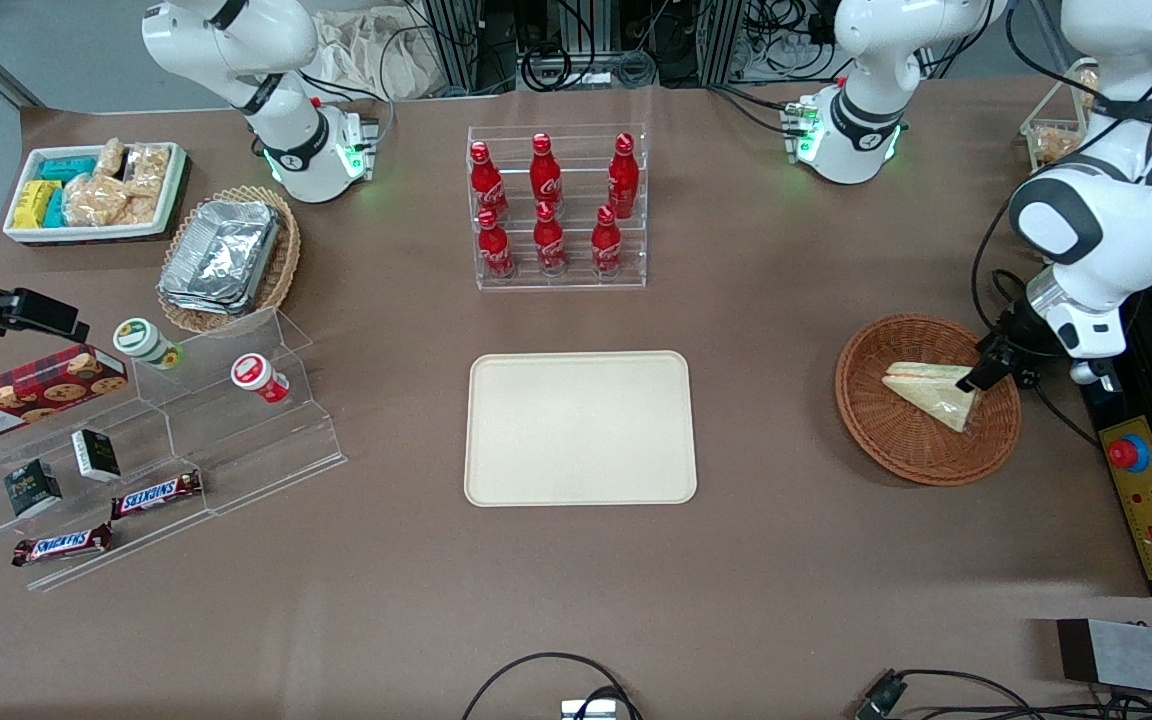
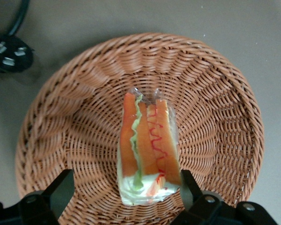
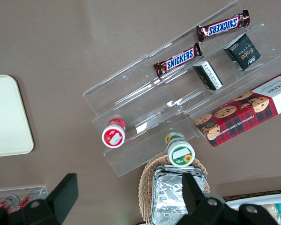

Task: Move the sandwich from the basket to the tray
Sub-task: 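Lower the left gripper and close it on the wrapped sandwich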

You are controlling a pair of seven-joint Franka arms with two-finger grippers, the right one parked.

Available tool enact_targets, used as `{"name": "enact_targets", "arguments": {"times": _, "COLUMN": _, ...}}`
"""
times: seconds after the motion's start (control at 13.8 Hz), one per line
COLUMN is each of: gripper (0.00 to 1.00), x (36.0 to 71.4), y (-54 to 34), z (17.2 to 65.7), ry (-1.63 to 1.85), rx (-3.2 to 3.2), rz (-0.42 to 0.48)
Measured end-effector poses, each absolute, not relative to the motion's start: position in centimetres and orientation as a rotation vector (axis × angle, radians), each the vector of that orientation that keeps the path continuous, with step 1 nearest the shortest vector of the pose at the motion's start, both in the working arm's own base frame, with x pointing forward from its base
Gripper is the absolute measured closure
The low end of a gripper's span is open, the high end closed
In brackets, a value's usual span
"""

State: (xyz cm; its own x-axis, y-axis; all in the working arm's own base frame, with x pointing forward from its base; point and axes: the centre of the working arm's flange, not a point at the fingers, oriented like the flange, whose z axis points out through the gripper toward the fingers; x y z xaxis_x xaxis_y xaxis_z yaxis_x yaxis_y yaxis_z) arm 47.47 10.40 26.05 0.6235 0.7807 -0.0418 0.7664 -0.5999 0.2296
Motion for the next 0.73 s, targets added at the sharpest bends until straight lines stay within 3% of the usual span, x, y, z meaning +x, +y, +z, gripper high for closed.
{"name": "enact_targets", "arguments": {"times": 0.29, "gripper": 0.00, "x": 47.6, "y": 10.1, "z": 24.6, "ry": 1.277, "rx": 2.629, "rz": 0.094}}
{"name": "enact_targets", "arguments": {"times": 0.58, "gripper": 0.11, "x": 47.7, "y": 9.7, "z": 23.6, "ry": 1.273, "rx": 2.641, "rz": 0.105}}
{"name": "enact_targets", "arguments": {"times": 0.73, "gripper": 0.30, "x": 47.8, "y": 9.4, "z": 23.6, "ry": 1.265, "rx": 2.645, "rz": 0.107}}
